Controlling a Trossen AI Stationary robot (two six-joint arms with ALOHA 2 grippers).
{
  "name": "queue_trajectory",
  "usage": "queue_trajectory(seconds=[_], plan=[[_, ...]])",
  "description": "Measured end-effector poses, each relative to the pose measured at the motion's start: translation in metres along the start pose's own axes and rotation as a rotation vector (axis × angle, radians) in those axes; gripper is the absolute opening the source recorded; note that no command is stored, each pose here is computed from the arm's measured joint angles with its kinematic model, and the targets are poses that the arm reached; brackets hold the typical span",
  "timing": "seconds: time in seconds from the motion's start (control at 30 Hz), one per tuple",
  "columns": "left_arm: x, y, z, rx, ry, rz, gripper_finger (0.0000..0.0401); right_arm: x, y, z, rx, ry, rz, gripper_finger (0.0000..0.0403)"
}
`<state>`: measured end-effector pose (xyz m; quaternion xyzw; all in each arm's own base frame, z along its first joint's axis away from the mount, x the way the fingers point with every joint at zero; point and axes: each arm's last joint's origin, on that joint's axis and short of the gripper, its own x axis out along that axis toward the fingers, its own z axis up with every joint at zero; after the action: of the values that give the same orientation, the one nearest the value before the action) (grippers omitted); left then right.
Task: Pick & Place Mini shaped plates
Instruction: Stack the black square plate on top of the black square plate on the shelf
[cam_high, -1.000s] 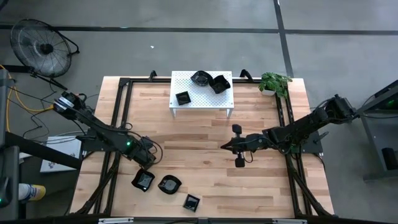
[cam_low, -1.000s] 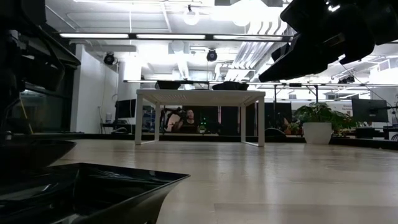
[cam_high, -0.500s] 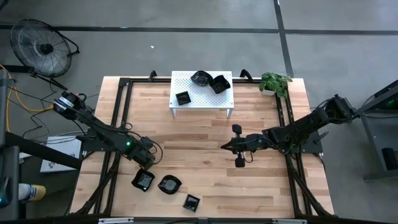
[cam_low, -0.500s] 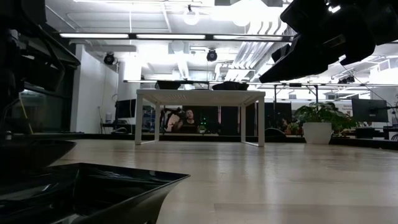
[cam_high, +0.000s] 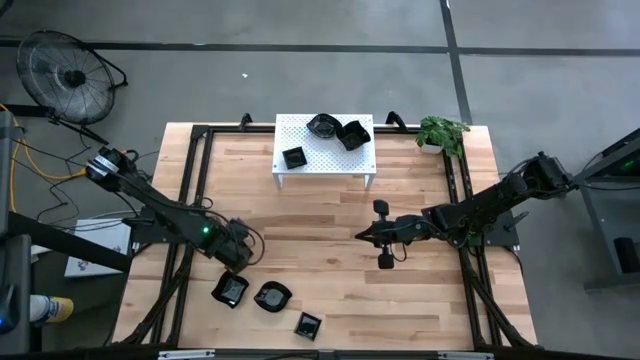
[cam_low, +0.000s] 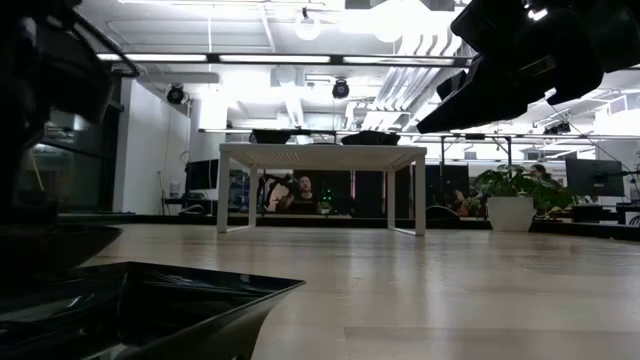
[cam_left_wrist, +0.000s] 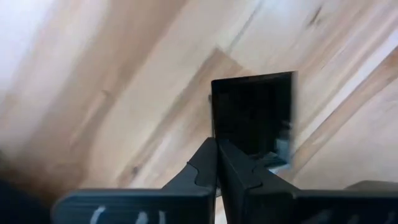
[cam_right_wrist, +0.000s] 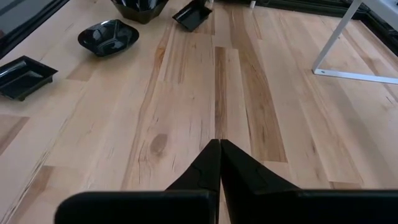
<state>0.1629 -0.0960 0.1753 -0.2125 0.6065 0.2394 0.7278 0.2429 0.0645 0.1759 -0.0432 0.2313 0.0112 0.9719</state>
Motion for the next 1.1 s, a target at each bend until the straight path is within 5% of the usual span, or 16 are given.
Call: queue_trajectory(seconds=[0.53,1.1], plan=[[-0.075,-0.007,0.052,0.072,-0.341,0.137,0.0000,0.000,0.000,0.000,0.004,0.000,0.000,0.0005],[-0.098,0.035,0.138,0.171,-0.349,0.040,0.0000,0.000,0.000,0.000,0.000,0.001,0.011,0.0007]])
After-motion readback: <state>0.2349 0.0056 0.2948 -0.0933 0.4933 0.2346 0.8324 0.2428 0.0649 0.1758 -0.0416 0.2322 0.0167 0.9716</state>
